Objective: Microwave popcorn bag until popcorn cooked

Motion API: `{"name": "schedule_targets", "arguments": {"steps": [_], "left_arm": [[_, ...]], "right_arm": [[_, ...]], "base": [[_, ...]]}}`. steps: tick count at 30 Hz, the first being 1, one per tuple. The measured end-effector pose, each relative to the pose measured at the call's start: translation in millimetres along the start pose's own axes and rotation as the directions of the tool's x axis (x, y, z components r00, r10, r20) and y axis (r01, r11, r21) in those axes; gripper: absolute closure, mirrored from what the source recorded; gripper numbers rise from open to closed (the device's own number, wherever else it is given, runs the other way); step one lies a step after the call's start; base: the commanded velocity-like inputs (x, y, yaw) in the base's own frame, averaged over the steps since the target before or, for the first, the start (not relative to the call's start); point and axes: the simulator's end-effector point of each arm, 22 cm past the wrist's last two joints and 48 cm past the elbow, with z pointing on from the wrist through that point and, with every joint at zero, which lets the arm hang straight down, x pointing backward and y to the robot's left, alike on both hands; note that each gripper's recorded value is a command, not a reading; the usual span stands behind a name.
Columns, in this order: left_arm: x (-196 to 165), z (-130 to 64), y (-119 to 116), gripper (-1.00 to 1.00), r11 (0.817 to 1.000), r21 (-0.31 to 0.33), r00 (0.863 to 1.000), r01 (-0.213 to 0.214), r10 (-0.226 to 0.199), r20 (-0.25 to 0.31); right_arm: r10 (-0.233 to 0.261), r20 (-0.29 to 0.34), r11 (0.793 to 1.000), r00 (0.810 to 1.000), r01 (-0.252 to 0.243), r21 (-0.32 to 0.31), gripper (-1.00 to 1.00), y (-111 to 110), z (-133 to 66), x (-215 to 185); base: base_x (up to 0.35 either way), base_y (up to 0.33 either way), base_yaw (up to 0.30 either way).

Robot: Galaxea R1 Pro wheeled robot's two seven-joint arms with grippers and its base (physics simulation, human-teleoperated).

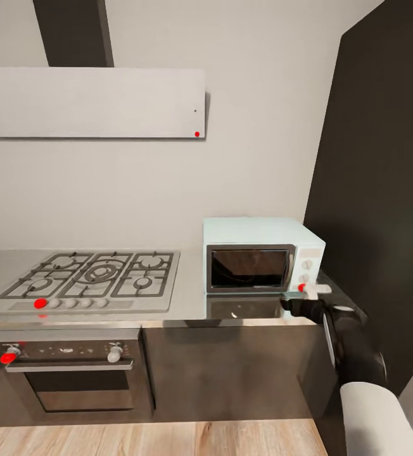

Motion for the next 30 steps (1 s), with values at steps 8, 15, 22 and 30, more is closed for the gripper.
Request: {"name": "schedule_targets", "arguments": {"steps": [8,15,22,30], "left_arm": [[0,-0.1,0,-1.0,1.0,-0.002,1.0,0.002,-0.002,0.0],[1,-0.3,-1,-1.0,1.0,-0.005,1.0,0.009,-0.009,-0.002],[1,-0.2,0,-1.0,1.0,-0.006,1.0,0.003,-0.003,-0.001],[0,0.0,2,-1.0,1.0,-0.01,1.0,0.012,-0.012,-0.001]], "right_arm": [[0.052,0.127,0.996,0.99,-0.06,0.059,-1.0,-53,-2.5,0],[0.048,0.103,0.996,0.994,-0.056,0.076,-1.0,-69,-1.9,11],[0.049,0.094,0.995,0.994,-0.057,0.079,-1.0,-69,-1.7,12],[0.066,0.076,0.994,0.995,-0.072,0.077,-1.0,-63,0.3,17]], "base": [[0.0,0.0,0.0],[0.0,-0.035,0.0],[0.0,-0.258,0.0],[0.0,-0.034,0.082]]}}
